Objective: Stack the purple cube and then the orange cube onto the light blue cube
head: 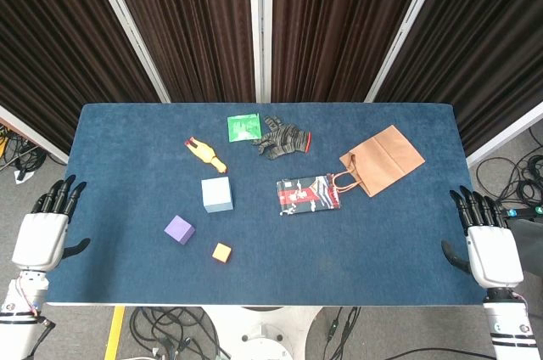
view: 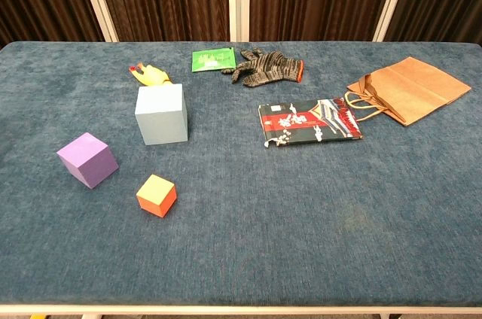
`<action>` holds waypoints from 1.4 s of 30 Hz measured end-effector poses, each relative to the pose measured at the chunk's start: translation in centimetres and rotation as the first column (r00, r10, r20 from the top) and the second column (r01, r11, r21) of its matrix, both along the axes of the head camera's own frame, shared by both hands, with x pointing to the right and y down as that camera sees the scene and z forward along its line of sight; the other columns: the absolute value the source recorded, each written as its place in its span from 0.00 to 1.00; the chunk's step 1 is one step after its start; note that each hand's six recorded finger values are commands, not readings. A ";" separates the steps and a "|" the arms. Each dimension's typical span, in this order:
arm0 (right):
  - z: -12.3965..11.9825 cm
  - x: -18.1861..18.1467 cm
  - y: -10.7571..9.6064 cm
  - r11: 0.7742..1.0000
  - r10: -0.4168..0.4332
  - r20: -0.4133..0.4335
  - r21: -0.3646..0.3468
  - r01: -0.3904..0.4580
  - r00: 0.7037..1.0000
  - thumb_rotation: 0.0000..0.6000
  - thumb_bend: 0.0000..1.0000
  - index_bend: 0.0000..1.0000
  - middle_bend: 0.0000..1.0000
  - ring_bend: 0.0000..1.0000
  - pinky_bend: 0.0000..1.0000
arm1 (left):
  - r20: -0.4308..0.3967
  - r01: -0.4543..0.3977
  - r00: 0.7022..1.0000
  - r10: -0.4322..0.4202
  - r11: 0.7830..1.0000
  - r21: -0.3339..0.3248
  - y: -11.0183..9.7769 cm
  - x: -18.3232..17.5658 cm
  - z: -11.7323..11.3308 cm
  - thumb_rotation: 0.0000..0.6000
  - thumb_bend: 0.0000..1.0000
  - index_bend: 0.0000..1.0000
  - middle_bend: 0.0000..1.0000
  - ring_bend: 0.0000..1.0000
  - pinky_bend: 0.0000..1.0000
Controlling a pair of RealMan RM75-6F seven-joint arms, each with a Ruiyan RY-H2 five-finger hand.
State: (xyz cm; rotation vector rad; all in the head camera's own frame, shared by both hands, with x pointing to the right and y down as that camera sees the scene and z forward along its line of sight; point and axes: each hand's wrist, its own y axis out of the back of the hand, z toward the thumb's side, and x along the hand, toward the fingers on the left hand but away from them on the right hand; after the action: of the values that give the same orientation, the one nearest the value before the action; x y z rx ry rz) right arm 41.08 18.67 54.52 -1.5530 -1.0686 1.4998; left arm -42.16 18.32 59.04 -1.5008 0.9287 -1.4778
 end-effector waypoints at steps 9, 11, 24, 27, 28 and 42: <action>0.0 0.0 0.1 1.000 -0.001 0.007 -0.004 0.001 1.000 1.00 0.24 0.01 0.02 0.00 0.00 | -0.007 0.004 1.000 -0.005 1.000 -0.029 0.5 0.1 0.5 1.00 0.12 0.11 0.12 0.05 0.22; -0.2 0.0 -0.1 1.000 0.001 0.010 0.002 -0.001 1.000 1.00 0.24 0.01 0.02 0.00 0.00 | -0.016 0.002 1.000 -0.003 0.999 -0.042 0.6 0.3 0.6 1.00 0.12 0.11 0.12 0.05 0.22; -0.3 0.2 -0.1 1.000 0.004 0.019 0.009 -0.005 1.000 1.00 0.24 0.01 0.02 0.00 0.00 | -0.142 0.063 0.986 -0.088 0.983 -0.175 2.8 4.3 3.2 1.00 0.12 0.16 0.18 0.10 0.22; -0.2 0.1 -0.1 1.000 0.004 0.019 0.003 -0.004 1.000 1.00 0.24 0.01 0.02 0.00 0.00 | -0.160 0.084 0.980 -0.117 0.976 -0.200 3.2 5.8 3.9 1.00 0.12 0.17 0.21 0.11 0.23; -0.2 0.1 -0.1 1.000 0.003 0.019 0.000 -0.003 1.000 1.00 0.24 0.01 0.02 0.00 0.00 | -0.160 0.089 0.979 -0.123 0.974 -0.206 3.2 6.2 4.1 1.00 0.12 0.18 0.23 0.12 0.23; 0.2 0.0 0.1 1.000 -0.006 0.022 -0.018 0.006 1.000 1.00 0.24 0.01 0.02 0.00 0.00 | -0.188 0.200 0.947 -0.262 0.935 -0.292 3.3 11.7 6.9 1.00 0.12 0.19 0.28 0.13 0.23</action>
State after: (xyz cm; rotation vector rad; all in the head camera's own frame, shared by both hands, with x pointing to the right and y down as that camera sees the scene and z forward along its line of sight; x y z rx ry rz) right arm 41.09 18.74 54.71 -1.5871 -1.0642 1.4954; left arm -30.45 21.63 65.93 -1.8372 1.1055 -1.6818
